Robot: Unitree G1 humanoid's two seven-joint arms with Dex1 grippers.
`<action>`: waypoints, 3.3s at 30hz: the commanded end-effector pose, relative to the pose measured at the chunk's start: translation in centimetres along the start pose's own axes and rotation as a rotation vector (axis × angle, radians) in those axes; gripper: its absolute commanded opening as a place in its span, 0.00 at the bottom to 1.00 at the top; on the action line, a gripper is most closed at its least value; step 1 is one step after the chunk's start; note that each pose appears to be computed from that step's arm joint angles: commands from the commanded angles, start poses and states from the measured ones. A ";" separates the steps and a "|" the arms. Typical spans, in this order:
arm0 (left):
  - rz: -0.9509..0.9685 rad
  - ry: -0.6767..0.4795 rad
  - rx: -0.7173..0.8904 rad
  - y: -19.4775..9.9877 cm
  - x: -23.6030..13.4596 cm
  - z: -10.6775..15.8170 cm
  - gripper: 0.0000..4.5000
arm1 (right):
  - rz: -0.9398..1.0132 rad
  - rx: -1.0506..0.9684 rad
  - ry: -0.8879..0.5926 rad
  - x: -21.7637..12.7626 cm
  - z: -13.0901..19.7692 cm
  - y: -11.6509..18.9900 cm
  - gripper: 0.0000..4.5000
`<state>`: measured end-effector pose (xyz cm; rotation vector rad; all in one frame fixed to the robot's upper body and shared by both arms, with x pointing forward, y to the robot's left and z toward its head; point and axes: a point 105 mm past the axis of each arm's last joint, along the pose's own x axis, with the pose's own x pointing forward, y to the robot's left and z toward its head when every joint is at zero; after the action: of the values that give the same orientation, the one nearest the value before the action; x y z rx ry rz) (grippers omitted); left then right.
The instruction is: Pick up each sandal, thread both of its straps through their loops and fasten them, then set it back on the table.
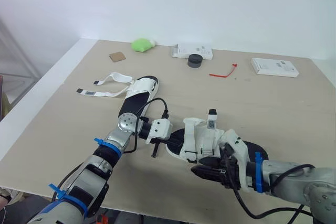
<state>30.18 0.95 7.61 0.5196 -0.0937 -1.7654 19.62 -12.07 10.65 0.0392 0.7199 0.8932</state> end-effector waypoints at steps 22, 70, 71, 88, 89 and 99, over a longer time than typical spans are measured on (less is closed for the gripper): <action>-0.144 0.210 -0.227 -5.3 0.1 -6.3 0.00 | -0.045 -0.074 -0.072 0.0 2.5 -0.6 0.52; -0.134 0.210 -0.231 -5.2 -0.1 -6.3 0.00 | 0.057 0.117 -0.148 1.2 3.2 0.4 0.12; -0.134 0.210 -0.231 -5.2 -0.1 -6.3 0.00 | 0.089 0.113 -0.141 1.0 3.1 0.9 0.04; -0.141 0.210 -0.226 -5.1 0.0 -6.2 0.00 | 0.470 0.094 -0.256 -2.3 6.5 6.0 0.01; -0.141 0.211 -0.226 -5.1 -0.1 -6.2 0.00 | 0.442 0.107 -0.290 -1.9 7.6 5.4 0.01; -0.137 0.207 -0.227 -5.2 0.1 -6.2 0.00 | 0.101 0.316 -0.311 1.7 11.0 -2.0 0.01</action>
<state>30.33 0.74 8.20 0.5248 -0.1197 -1.7682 26.93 -8.57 15.73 0.4551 0.6376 0.8812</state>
